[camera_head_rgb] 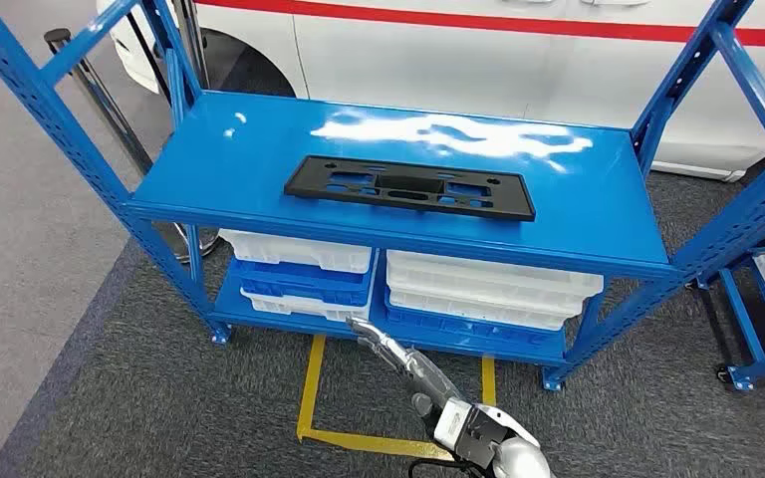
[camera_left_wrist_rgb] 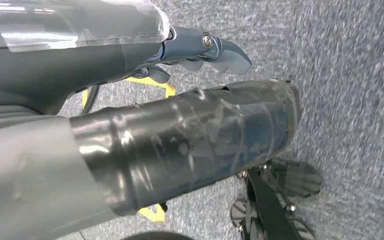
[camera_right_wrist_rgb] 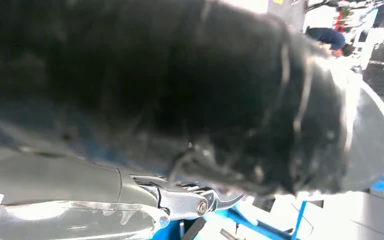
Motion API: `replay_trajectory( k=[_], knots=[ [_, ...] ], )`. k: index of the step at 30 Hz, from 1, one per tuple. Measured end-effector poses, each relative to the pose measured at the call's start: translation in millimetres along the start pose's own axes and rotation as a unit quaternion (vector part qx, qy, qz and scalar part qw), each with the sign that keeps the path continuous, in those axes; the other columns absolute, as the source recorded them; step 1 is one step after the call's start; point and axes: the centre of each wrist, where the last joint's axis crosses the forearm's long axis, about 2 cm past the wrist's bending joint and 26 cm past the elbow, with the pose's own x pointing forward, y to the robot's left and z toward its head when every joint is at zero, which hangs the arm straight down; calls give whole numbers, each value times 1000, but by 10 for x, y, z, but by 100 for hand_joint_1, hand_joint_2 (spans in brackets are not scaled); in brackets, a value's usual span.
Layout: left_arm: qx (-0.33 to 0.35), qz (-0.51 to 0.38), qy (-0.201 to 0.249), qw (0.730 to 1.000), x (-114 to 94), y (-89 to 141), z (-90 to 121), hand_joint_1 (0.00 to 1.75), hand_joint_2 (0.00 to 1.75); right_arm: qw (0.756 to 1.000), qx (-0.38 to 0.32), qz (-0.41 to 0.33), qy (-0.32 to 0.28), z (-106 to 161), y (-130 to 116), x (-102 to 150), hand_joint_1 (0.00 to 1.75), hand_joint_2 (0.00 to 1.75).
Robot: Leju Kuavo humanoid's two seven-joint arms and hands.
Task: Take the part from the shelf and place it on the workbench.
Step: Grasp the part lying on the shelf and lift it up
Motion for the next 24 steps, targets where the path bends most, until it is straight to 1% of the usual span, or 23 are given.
replay_trajectory(
  k=[7,24],
  knots=[
    [-2,-2,1,1000,5,-8,0,0,0,1000,7,5,-2,-45,-5,10,0,0],
    [-6,-1,2,1000,4,5,-1,0,0,1000,11,6,0,-54,-11,2,0,0]
  ],
)
